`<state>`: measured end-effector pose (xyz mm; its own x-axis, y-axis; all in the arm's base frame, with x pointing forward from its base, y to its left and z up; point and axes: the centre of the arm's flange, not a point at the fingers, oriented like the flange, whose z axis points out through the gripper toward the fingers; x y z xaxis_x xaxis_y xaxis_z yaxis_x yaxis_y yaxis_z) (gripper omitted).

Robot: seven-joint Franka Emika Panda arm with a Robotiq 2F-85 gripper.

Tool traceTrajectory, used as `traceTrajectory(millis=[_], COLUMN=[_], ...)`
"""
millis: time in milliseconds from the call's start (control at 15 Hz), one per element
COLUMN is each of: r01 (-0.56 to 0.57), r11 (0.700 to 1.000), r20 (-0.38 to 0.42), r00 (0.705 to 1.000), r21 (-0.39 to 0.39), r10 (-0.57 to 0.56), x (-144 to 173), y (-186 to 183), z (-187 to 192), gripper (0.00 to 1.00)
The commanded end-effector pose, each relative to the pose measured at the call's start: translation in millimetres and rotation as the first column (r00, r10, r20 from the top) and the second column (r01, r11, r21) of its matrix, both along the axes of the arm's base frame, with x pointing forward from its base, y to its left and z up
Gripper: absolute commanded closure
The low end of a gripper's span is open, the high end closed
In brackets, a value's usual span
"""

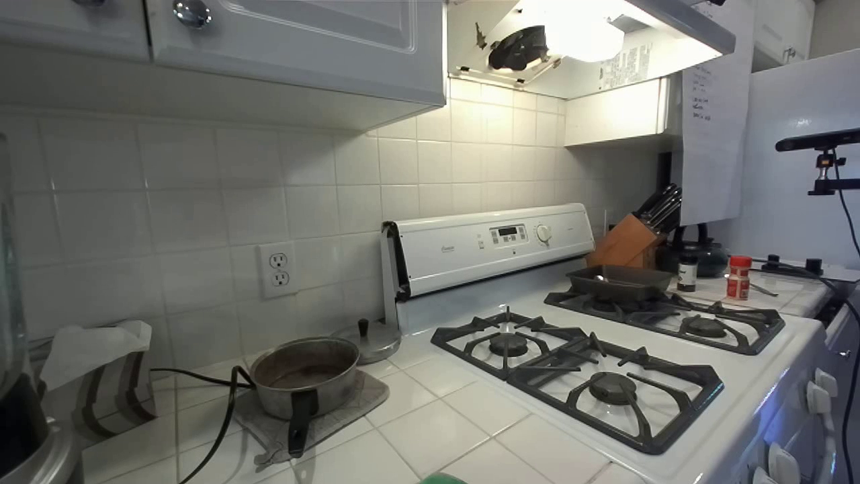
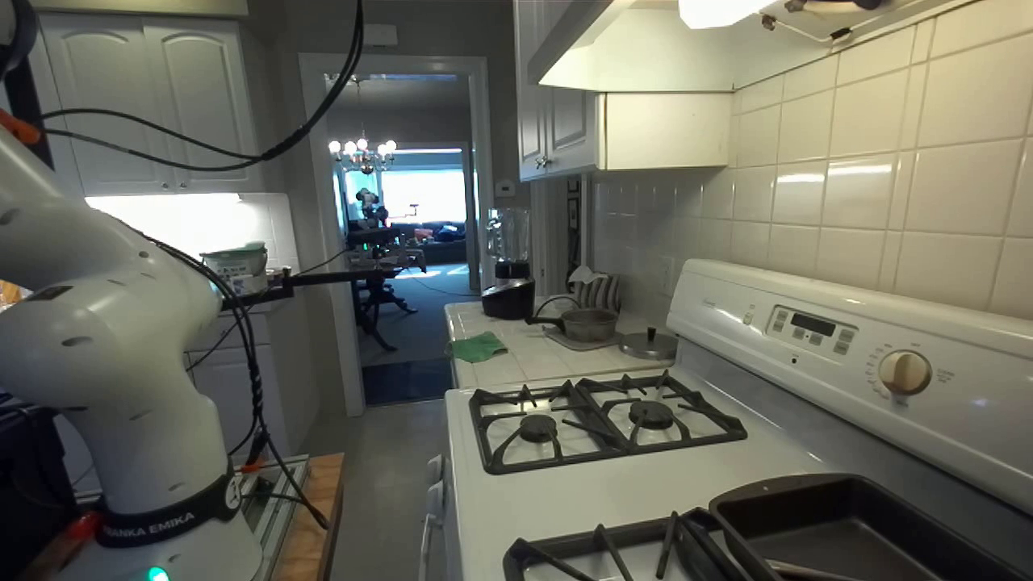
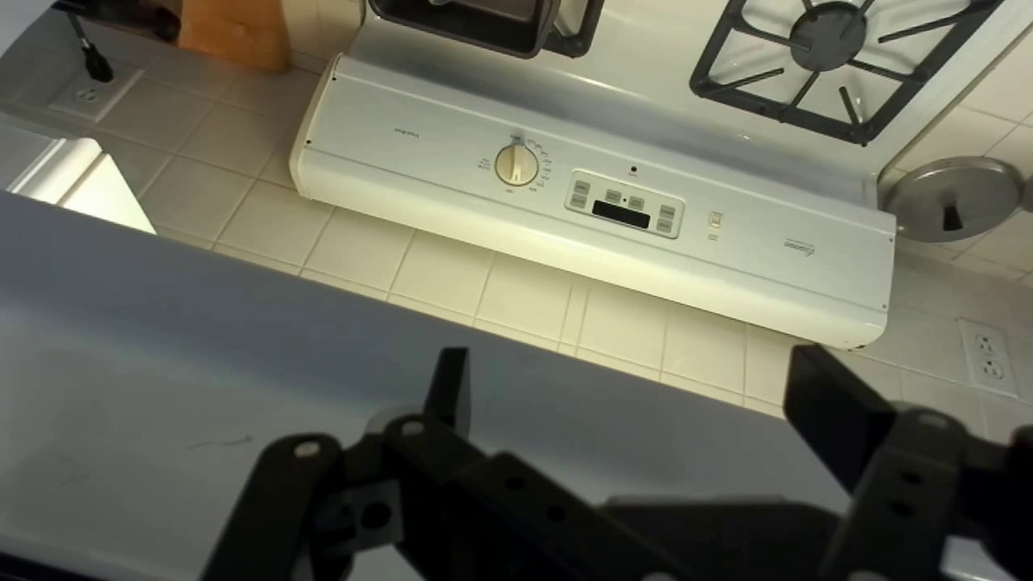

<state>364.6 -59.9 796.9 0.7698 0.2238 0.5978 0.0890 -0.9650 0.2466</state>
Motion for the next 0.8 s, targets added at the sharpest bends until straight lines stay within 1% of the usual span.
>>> traceTrajectory(millis=[0,333,733], r01=[0.004,0.016,0.023], r11=[1.000,1.000,1.000], r20=[0.007,0.039,0.066], r00=[1.000,0.999,0.998], r21=[-0.009,-0.022,-0.019], r10=[-0.004,-0.015,-0.022], x=[1,3,3], y=[-2,-10,-16], z=[3,14,23], gripper=[0.00,0.00,0.00])
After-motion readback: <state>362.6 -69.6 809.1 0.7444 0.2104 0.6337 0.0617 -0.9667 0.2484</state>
